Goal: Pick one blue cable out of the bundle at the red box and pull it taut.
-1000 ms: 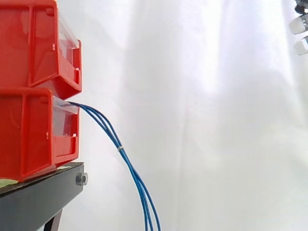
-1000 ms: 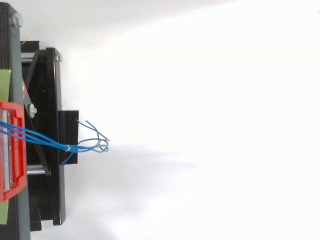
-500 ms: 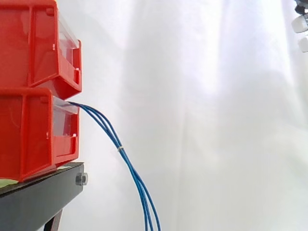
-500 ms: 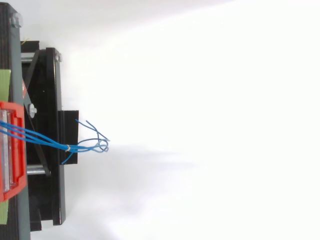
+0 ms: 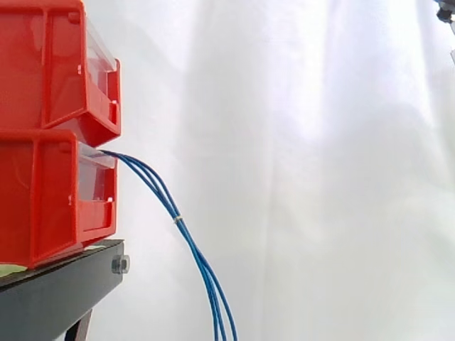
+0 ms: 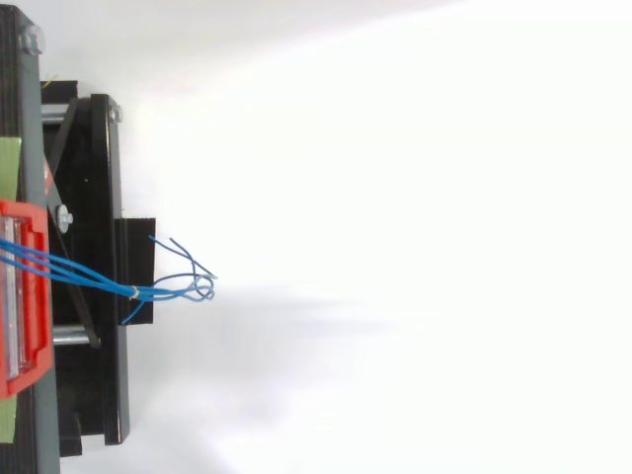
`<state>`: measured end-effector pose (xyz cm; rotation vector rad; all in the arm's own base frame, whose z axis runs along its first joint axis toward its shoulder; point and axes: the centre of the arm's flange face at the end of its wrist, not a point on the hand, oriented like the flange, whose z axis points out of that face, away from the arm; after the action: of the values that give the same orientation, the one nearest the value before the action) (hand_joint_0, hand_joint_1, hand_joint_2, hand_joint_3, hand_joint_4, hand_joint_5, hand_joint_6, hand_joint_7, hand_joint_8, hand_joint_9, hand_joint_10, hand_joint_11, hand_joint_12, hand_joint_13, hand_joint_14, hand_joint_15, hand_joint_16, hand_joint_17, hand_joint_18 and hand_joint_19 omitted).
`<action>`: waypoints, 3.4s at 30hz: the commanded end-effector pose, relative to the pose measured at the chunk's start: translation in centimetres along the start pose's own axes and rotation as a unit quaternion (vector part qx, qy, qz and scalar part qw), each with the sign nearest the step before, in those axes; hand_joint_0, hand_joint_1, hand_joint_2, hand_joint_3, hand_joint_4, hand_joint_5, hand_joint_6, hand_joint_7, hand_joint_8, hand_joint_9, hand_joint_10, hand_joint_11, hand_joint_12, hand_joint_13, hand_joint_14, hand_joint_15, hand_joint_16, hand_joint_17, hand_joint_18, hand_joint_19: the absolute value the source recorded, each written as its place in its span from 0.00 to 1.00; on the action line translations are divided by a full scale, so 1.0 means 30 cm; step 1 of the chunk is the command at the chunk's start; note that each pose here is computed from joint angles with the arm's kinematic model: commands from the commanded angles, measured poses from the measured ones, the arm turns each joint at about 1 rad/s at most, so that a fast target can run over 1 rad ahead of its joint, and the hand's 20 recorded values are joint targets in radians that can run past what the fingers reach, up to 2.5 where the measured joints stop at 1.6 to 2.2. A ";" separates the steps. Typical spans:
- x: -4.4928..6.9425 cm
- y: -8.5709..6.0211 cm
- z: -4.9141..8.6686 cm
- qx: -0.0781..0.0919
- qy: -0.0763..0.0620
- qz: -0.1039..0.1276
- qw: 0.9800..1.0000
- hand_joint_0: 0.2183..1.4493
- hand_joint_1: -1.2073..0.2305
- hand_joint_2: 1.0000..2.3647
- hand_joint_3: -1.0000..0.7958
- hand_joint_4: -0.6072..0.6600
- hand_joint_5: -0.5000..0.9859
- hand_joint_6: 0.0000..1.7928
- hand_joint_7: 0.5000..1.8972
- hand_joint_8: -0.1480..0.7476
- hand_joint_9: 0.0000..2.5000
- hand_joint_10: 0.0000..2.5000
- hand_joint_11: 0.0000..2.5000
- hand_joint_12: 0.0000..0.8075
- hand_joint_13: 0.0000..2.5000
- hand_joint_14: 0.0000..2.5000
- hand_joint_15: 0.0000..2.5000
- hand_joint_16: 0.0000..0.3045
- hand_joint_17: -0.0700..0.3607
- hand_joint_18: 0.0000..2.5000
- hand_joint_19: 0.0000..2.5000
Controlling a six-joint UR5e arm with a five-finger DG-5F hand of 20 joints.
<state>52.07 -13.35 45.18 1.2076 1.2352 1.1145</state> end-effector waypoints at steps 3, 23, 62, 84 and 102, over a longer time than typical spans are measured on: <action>0.002 0.000 0.001 0.000 0.000 0.000 1.000 0.16 0.43 0.00 0.28 0.65 0.17 0.28 0.09 0.53 0.20 0.00 0.03 0.45 0.15 0.00 0.06 0.22 0.51 0.08 0.06; 0.049 -0.136 0.036 0.032 -0.011 -0.031 0.999 0.17 0.41 0.00 0.28 0.67 0.18 0.28 0.10 0.52 0.16 0.00 0.03 0.45 0.11 0.00 0.06 0.21 0.50 0.07 0.06; 0.184 -0.687 0.223 -0.033 -0.132 -0.007 0.991 0.19 0.38 0.00 0.28 0.69 0.19 0.28 0.13 0.49 0.08 0.00 0.00 0.45 0.07 0.00 0.05 0.21 0.49 0.03 0.05; 0.207 -0.679 0.338 -0.063 -0.173 -0.035 0.982 0.19 0.39 0.00 0.28 0.69 0.19 0.28 0.13 0.49 0.09 0.00 0.00 0.44 0.08 0.00 0.05 0.20 0.49 0.04 0.05; 0.321 -0.911 0.768 -0.014 -0.111 0.014 0.994 0.19 0.38 0.00 0.28 0.69 0.19 0.28 0.13 0.49 0.10 0.00 0.00 0.44 0.08 0.00 0.05 0.20 0.49 0.04 0.05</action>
<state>72.09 -6.89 16.51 1.3062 1.0439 0.9458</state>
